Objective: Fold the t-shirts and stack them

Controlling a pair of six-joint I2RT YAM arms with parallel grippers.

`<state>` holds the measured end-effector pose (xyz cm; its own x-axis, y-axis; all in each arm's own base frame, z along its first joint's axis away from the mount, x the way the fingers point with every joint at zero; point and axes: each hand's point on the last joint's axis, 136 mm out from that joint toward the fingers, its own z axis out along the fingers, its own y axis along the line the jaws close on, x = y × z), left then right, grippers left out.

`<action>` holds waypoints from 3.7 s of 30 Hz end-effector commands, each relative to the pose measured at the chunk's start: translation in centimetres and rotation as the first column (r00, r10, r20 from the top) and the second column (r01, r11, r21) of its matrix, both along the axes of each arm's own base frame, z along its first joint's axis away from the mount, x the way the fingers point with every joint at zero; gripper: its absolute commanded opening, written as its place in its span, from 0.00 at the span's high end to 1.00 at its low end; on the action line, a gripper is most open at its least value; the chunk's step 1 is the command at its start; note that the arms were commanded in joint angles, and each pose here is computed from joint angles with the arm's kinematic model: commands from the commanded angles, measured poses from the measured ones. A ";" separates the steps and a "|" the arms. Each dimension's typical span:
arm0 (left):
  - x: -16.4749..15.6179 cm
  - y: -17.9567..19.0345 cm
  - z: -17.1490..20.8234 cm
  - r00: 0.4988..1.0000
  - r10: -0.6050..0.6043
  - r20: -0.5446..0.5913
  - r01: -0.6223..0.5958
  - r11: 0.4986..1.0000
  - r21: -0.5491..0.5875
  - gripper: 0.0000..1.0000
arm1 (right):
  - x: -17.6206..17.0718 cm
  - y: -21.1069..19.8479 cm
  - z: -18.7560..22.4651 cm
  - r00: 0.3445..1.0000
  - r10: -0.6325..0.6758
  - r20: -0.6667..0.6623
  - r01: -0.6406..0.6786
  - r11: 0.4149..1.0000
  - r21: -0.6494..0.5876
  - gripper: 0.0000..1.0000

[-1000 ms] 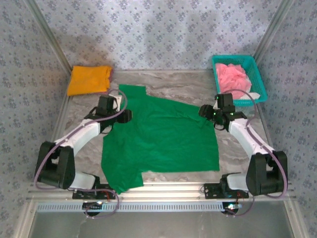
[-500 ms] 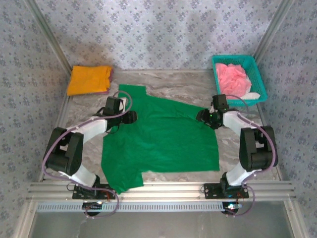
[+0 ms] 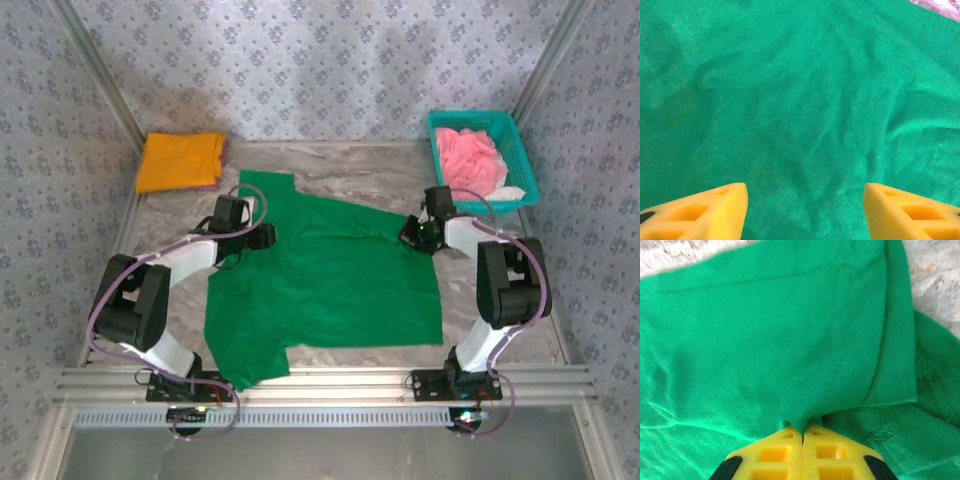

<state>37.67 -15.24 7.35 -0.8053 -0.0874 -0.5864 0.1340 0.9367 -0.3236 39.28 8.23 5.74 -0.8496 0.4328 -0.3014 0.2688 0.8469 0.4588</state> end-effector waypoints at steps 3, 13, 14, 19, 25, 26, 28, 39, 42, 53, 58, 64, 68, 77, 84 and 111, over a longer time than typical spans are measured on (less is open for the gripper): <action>0.2 1.1 0.1 0.999 0.033 0.012 -0.033 0.999 0.018 0.37 | 1.7 -2.0 5.3 0.995 -0.015 0.102 0.022 0.997 -0.067 1.00; 0.2 1.7 -0.1 0.998 0.059 0.008 -0.059 0.998 0.027 0.37 | 3.0 -4.2 4.5 0.998 -0.060 0.028 0.063 0.987 -0.151 0.78; 0.1 1.8 0.0 0.998 0.059 0.007 -0.059 0.998 0.028 0.36 | 3.0 -4.2 5.1 0.998 -0.056 0.037 0.062 0.983 -0.172 0.77; 0.0 2.3 -0.2 0.998 0.066 0.002 -0.066 0.997 0.037 0.36 | 4.4 -3.6 10.0 0.989 -0.039 0.139 0.076 0.960 -0.271 0.74; 0.4 2.1 -0.1 0.997 0.076 0.005 -0.076 0.997 0.016 0.37 | 9.5 2.5 10.0 0.981 0.130 0.144 -0.094 0.968 -0.234 0.86; 0.4 2.1 -0.1 0.997 0.078 0.005 -0.078 0.997 0.015 0.37 | 9.7 3.2 8.6 0.984 0.145 0.098 -0.118 0.964 -0.240 0.93; 0.2 2.1 0.2 0.997 0.083 0.004 -0.083 0.996 0.010 0.37 | 10.2 4.4 6.3 0.985 0.161 0.057 -0.146 0.966 -0.213 1.00; -2.0 3.1 -0.1 0.991 0.123 -0.051 -0.122 0.992 0.013 0.37 | 10.4 4.5 -1.6 0.990 0.111 -0.089 -0.128 0.968 -0.215 1.00; -2.0 3.1 -1.3 0.987 0.136 -0.084 -0.135 0.991 0.019 0.37 | 10.2 4.6 -3.8 0.986 0.100 -0.137 -0.126 0.973 -0.194 1.00; 1.5 3.9 -2.0 0.980 0.162 -0.113 -0.160 0.987 0.028 0.36 | 14.5 3.2 -6.4 0.997 -0.015 -0.071 0.001 0.982 -0.190 1.00; 4.5 4.3 -3.2 0.972 0.191 -0.136 -0.190 0.982 0.019 0.36 | 18.4 3.5 -5.5 0.999 -0.048 -0.005 0.047 0.989 -0.142 1.00; 8.1 3.8 -3.2 0.975 0.179 -0.135 -0.176 0.984 0.029 0.36 | 23.8 3.5 -1.7 0.988 -0.066 0.142 0.074 0.996 -0.051 1.00; 10.7 4.0 -3.5 0.973 0.177 -0.150 -0.175 0.984 0.028 0.36 | 25.5 4.4 3.5 0.973 -0.035 0.230 0.027 0.999 0.041 1.00; 8.3 5.2 4.0 0.966 0.259 -0.013 -0.259 0.965 -0.046 0.36 | 14.4 6.4 11.5 0.967 0.076 0.244 -0.087 0.996 0.034 1.00; 2.1 4.8 1.7 0.971 0.225 -0.085 -0.217 0.972 0.095 0.83 | 4.0 3.4 5.5 0.992 0.058 0.114 -0.034 0.979 -0.202 1.00; 16.2 3.0 -7.3 0.920 0.251 -0.301 -0.272 0.962 -0.030 1.00 | 13.4 4.0 -5.8 0.996 -0.057 -0.064 0.050 0.993 -0.103 1.00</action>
<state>54.58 -12.26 2.98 -0.8363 -0.3566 -0.4164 -0.1882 0.9001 -0.3929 53.16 12.42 2.72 -0.8341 0.4018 -0.3779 0.2709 0.8952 0.3539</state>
